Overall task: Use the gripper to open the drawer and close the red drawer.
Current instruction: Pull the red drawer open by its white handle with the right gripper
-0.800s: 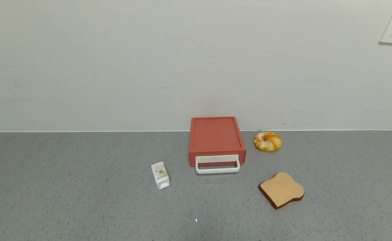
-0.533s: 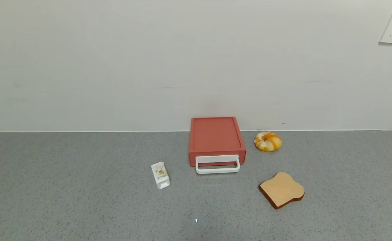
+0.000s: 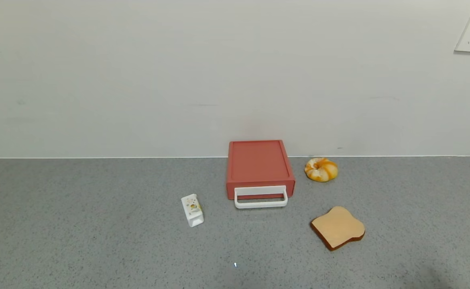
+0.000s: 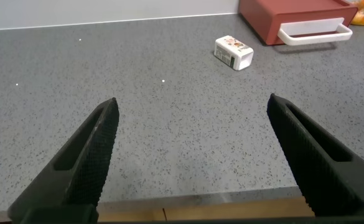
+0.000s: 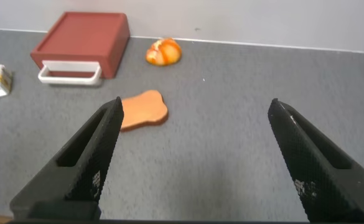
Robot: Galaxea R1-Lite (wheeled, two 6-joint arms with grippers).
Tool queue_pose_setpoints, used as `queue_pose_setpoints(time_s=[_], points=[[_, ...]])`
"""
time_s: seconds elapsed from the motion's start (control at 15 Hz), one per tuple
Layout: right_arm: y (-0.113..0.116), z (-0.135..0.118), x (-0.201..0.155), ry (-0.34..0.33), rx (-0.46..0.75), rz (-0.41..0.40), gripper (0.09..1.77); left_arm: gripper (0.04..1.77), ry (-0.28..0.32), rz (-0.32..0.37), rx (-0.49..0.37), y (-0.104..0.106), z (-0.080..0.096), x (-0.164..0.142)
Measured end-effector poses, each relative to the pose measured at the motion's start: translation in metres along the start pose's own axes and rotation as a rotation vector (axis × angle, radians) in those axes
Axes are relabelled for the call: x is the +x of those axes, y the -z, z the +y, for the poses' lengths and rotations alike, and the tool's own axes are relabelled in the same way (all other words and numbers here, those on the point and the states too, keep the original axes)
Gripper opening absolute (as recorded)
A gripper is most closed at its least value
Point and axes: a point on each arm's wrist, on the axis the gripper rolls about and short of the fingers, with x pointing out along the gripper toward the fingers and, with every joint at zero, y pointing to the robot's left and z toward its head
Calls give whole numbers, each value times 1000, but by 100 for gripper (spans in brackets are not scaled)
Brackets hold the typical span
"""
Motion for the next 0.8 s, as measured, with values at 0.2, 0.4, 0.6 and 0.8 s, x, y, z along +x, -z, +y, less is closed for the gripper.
queue_pose_setpoints(time_s=[0.2,0.4,0.6,0.8], points=[[-41,-1,39,-69,5,42,171,172,0,1,2,0,0,0],[-63,-2,84,-129,15,119,171,172,1,7,3,1,0,0],[-74,1,132,-174,20,191,171,172,1,1,2,0,0,0],[-83,15,172,-247,9,235,171,172,1,2,2,0,0,0]])
